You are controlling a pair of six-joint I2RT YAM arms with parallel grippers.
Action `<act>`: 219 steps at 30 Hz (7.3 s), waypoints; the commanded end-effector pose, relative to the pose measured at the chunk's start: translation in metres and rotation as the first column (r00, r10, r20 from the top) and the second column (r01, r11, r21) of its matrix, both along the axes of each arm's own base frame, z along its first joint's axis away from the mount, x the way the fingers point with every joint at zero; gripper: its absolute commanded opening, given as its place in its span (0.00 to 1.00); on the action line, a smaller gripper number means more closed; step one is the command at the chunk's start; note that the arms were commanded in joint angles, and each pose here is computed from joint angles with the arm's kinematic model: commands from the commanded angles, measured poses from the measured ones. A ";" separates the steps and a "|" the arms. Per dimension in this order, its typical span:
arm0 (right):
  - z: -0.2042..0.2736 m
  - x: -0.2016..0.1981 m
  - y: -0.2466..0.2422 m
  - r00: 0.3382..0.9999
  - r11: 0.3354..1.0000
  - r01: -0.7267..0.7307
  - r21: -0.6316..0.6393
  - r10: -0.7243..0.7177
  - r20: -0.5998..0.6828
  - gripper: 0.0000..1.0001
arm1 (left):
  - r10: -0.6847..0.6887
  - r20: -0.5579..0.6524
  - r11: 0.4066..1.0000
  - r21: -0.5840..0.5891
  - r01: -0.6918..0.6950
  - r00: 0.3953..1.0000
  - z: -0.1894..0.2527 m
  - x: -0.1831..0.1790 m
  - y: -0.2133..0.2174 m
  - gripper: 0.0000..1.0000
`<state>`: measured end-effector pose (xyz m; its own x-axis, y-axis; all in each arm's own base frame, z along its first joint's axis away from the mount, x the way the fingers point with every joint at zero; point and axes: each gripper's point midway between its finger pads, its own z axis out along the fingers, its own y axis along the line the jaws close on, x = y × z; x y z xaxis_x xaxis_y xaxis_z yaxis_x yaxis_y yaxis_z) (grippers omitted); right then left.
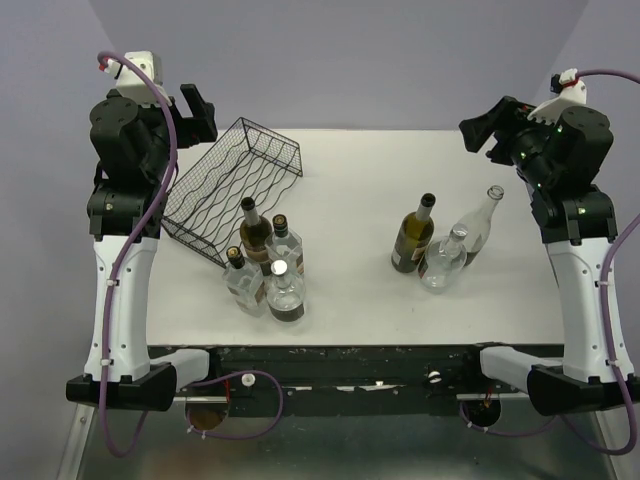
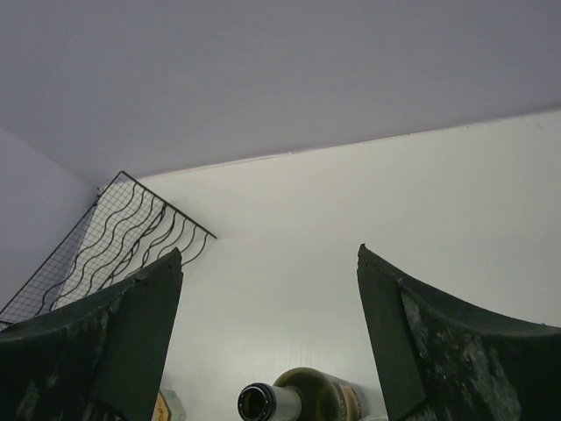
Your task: Put the wine bottle on the wine rack
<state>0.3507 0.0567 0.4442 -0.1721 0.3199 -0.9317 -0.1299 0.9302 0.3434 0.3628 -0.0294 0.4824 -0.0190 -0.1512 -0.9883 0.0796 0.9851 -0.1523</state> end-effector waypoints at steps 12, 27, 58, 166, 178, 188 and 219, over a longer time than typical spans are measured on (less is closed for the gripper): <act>0.012 -0.027 0.018 0.990 0.993 -0.120 0.006 0.119 0.074 0.91 | 0.050 -0.010 0.999 0.005 -0.050 0.999 -0.026 -0.028 0.011 0.99; -0.032 -0.064 0.199 0.723 0.720 -0.685 -0.116 0.691 0.016 0.93 | -0.237 -0.037 0.972 -0.015 0.236 0.971 -0.043 -0.077 -0.037 0.99; -0.169 -0.087 0.373 0.696 0.561 -0.715 -0.417 0.628 -0.349 0.70 | -0.208 -0.007 0.978 0.016 0.208 0.978 -0.039 -0.098 -0.030 0.99; 0.064 -0.131 0.176 0.852 0.845 -0.521 0.121 0.523 0.013 0.01 | -0.858 -0.051 0.485 0.251 0.838 0.512 -0.180 -0.084 -0.290 0.45; 0.027 -0.145 0.147 0.878 0.879 -0.473 0.060 0.476 -0.054 0.98 | -0.843 0.112 0.505 0.504 0.700 0.527 -0.124 -0.075 -0.279 0.00; 0.029 -0.171 0.107 0.894 0.896 -0.444 -0.023 0.442 -0.068 1.00 | -0.827 0.287 0.462 0.837 0.293 0.484 -0.065 -0.070 -0.263 0.00; -0.099 -0.152 0.123 0.767 0.733 -0.603 -0.315 0.424 -0.482 0.99 | -0.902 0.284 0.156 0.918 -0.365 0.327 -0.023 -0.100 -0.273 0.00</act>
